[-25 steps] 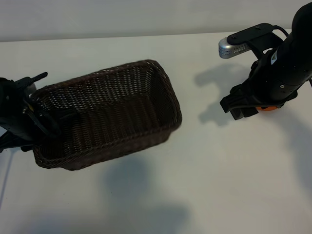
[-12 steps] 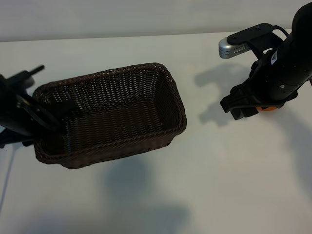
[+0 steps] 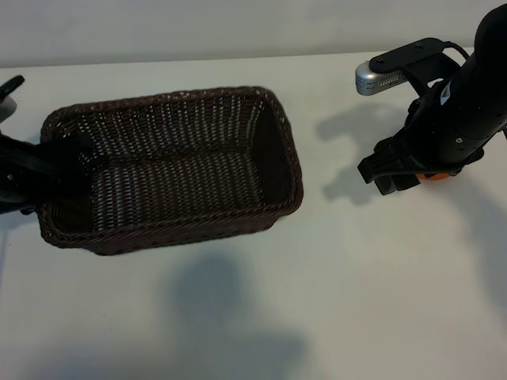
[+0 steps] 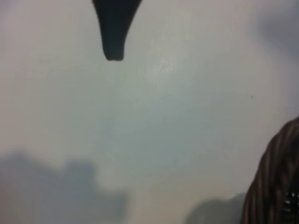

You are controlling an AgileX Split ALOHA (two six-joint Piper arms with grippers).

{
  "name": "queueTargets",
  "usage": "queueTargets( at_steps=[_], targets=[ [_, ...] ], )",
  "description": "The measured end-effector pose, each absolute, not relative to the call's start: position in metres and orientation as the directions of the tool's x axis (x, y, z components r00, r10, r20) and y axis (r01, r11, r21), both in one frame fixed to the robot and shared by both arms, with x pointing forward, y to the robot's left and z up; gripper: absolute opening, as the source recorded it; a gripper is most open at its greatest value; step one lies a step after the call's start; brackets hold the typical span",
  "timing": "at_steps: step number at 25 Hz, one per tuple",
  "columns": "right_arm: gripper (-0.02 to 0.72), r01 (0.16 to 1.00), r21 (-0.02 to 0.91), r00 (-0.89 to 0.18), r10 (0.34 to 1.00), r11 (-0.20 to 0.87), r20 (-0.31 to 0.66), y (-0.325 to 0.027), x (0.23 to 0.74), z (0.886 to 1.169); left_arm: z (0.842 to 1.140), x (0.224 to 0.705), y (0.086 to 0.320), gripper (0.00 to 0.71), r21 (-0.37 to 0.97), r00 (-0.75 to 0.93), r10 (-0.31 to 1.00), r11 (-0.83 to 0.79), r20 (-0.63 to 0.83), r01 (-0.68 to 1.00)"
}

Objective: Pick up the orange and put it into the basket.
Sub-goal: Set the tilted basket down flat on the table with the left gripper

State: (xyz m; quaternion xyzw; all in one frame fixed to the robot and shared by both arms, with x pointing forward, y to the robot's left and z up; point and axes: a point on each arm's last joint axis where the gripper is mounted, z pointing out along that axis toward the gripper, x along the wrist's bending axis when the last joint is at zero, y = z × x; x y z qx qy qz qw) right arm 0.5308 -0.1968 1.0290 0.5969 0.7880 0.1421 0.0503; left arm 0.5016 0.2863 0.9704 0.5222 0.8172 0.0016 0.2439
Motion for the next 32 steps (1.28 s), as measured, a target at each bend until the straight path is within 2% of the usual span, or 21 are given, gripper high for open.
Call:
queueTargets(
  at_steps=[6, 13, 22, 32],
  targets=[
    [0.560, 0.926, 0.284, -0.282, 0.955, 0.247, 0.090, -0.197, 0.531, 1.029, 0.975, 0.505, 0.279, 0.262, 0.265, -0.291, 0.826, 0.454, -0.482, 0.851],
    [0.560, 0.926, 0.284, -0.282, 0.955, 0.247, 0.090, -0.197, 0.531, 1.029, 0.997, 0.529, 0.279, 0.262, 0.343, -0.213, 0.845, 0.412, -0.490, 0.844],
    [0.560, 0.926, 0.284, -0.282, 0.955, 0.247, 0.090, -0.197, 0.531, 1.029, 0.992, 0.570, 0.275, 0.262, 0.298, -0.171, 0.862, 0.341, -0.476, 0.891],
    [0.560, 0.927, 0.284, -0.282, 0.955, 0.246, 0.091, -0.197, 0.531, 1.029, 0.969, 0.604, 0.230, 0.262, 0.263, -0.113, 0.871, 0.264, -0.478, 0.928]
  ],
)
